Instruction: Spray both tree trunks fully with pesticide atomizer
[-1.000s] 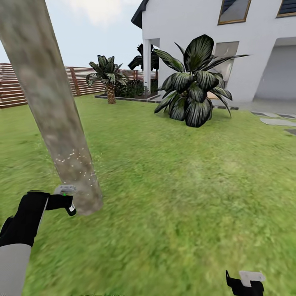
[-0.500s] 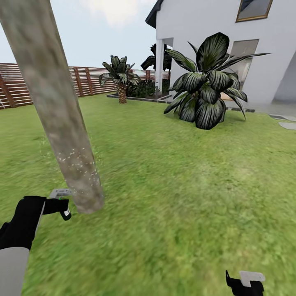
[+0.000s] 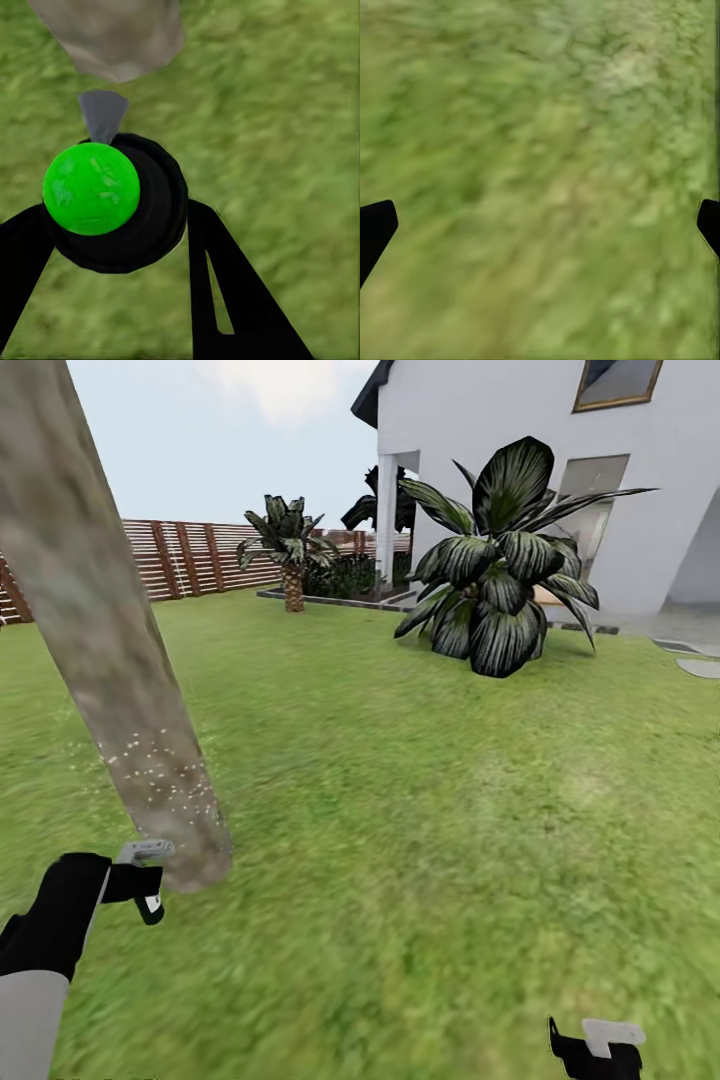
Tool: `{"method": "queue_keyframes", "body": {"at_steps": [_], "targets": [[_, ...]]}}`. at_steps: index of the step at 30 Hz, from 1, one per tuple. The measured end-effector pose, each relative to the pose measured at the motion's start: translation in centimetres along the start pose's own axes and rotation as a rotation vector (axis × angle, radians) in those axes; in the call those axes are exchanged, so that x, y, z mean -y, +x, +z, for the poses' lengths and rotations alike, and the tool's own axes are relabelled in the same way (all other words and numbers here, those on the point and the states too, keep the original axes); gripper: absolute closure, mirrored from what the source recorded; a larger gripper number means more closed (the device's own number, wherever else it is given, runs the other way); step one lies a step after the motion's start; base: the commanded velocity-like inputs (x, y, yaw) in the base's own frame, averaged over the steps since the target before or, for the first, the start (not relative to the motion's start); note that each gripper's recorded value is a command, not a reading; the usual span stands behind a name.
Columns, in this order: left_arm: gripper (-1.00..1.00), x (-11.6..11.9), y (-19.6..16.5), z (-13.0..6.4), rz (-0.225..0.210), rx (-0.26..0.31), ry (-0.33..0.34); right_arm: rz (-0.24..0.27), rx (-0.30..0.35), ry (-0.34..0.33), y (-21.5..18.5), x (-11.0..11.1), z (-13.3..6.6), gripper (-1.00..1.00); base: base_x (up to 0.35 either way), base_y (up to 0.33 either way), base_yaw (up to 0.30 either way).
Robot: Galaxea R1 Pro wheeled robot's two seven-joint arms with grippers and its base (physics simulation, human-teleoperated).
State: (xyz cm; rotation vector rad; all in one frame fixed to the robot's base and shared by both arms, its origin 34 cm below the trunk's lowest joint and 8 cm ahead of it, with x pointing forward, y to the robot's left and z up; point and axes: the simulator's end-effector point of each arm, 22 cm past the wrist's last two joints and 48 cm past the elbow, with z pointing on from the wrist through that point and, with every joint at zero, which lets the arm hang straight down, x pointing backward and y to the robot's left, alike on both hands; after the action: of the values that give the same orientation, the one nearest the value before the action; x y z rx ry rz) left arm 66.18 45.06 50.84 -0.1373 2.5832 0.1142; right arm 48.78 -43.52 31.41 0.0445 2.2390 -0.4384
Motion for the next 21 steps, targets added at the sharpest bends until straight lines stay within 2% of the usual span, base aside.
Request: {"method": "queue_keyframes", "body": {"at_steps": [3, 6, 8, 11, 21], "targets": [[1.0, -0.8, 0.1, 0.1, -0.001, -0.002, -0.042, 0.0, 0.0, 0.0, 0.0, 0.0, 0.0, -1.0, 0.001, -0.176, 0.235], [1.0, -0.7, 1.7, 1.0, -0.006, -0.042, -0.043, 0.0, 0.0, 0.0, 0.0, 0.0, 0.0, -1.0, 0.0, -0.017, 0.274], [1.0, -0.5, 1.6, 1.4, 0.007, -0.024, -0.037, 0.0, 0.0, 0.0, 0.0, 0.0, 0.0, -1.0, 0.0, -0.003, 0.223], [1.0, -0.4, 1.3, 1.7, 0.021, -0.001, -0.034, 0.0, 0.0, 0.0, 0.0, 0.0, 0.0, -1.0, 0.069, 0.0, 0.052], [1.0, -0.5, 1.3, 1.7, 0.022, 0.005, -0.035, 0.001, 0.0, -0.001, 0.0, -0.1, 0.0, -1.0, 0.264, -0.136, 0.002]]}}
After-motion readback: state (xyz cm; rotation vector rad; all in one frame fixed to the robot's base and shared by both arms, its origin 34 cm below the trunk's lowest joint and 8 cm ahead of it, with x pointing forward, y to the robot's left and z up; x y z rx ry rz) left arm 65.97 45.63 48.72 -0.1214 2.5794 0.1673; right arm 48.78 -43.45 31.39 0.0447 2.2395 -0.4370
